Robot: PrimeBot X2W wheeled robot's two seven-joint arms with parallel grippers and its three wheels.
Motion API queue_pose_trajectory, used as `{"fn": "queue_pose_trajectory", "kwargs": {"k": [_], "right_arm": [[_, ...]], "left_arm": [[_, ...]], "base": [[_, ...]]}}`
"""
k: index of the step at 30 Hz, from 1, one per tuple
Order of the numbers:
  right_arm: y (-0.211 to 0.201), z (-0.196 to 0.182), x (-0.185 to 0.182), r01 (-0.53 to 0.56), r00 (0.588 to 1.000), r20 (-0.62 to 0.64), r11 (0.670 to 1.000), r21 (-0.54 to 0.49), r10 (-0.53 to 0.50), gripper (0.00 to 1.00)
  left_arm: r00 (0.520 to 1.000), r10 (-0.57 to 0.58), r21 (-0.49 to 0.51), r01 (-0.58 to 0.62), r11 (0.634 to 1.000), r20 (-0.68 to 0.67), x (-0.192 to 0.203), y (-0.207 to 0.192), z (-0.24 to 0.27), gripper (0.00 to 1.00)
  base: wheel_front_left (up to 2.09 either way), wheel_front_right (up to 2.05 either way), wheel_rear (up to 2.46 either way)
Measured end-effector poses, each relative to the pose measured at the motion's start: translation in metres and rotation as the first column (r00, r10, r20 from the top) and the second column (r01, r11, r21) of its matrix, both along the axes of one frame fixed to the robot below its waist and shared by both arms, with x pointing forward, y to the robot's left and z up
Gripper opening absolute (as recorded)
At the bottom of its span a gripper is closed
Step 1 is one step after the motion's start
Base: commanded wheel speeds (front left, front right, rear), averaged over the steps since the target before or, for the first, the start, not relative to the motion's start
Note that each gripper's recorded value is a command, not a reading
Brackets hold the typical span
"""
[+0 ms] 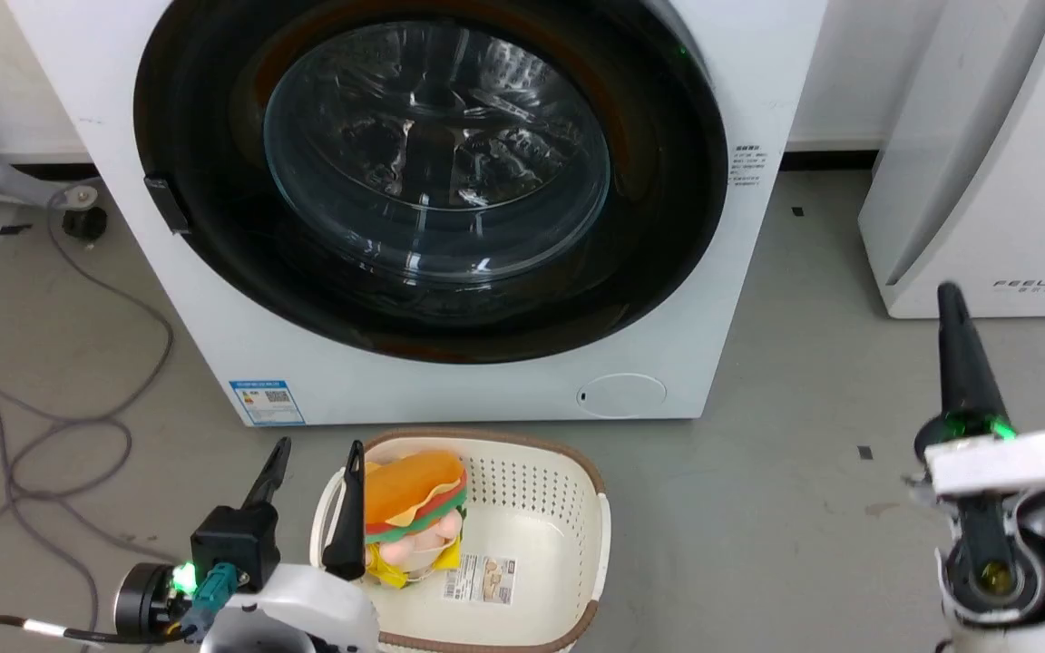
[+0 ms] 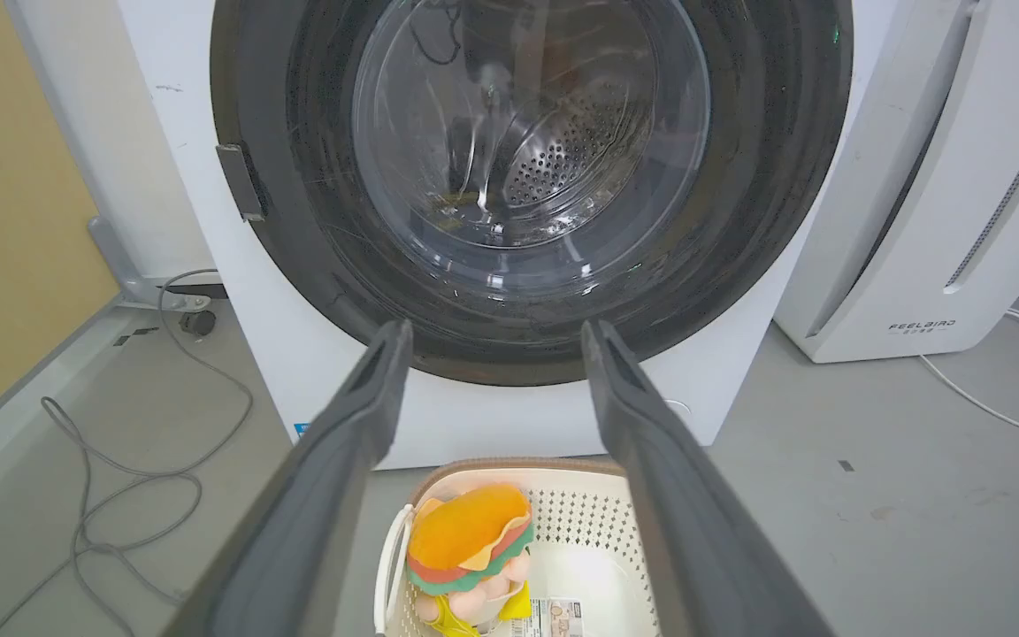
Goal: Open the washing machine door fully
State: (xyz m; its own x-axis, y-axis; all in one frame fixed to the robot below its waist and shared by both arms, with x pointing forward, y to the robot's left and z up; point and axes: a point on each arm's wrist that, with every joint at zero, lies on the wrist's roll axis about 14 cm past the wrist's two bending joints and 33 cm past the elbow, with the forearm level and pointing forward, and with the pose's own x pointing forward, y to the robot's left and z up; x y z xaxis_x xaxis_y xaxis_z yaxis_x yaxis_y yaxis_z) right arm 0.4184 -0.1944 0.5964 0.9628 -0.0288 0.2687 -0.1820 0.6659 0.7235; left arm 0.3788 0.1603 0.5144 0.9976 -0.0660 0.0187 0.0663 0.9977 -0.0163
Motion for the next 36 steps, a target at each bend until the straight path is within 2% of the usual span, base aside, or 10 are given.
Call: {"fn": "queue_pose_trajectory", "kwargs": {"k": [10,20,29,36], "right_arm": [[-0.005,0.017,0.048,-0.046,0.999,0.024,0.988,0.146,0.043,0.0],[0.01,0.042,0.106,-0.142,0.99,0.045,0.969,0.204,0.136,0.0],[0.044,0.066,0.159,-0.276,0.961,0.027,0.946,0.17,0.276,0.0],[0.082,0.053,0.199,-0.381,0.915,-0.13,0.924,0.037,0.383,0.0]], "left_arm": [[1.0,-0.005,-0.007,0.006,1.0,0.024,0.015,0.001,0.003,1.0],[0.999,-0.005,-0.016,0.006,1.0,0.042,0.032,0.004,0.003,1.0],[0.999,-0.009,-0.031,0.011,0.999,0.05,0.05,0.006,-0.001,1.0],[0.999,-0.005,-0.039,0.007,0.999,0.05,0.064,0.009,-0.008,1.0]], "base": [[0.0,0.0,0.0],[0.0,0.0,0.0],[0.0,0.0,0.0],[0.0,0.0,0.0]]}}
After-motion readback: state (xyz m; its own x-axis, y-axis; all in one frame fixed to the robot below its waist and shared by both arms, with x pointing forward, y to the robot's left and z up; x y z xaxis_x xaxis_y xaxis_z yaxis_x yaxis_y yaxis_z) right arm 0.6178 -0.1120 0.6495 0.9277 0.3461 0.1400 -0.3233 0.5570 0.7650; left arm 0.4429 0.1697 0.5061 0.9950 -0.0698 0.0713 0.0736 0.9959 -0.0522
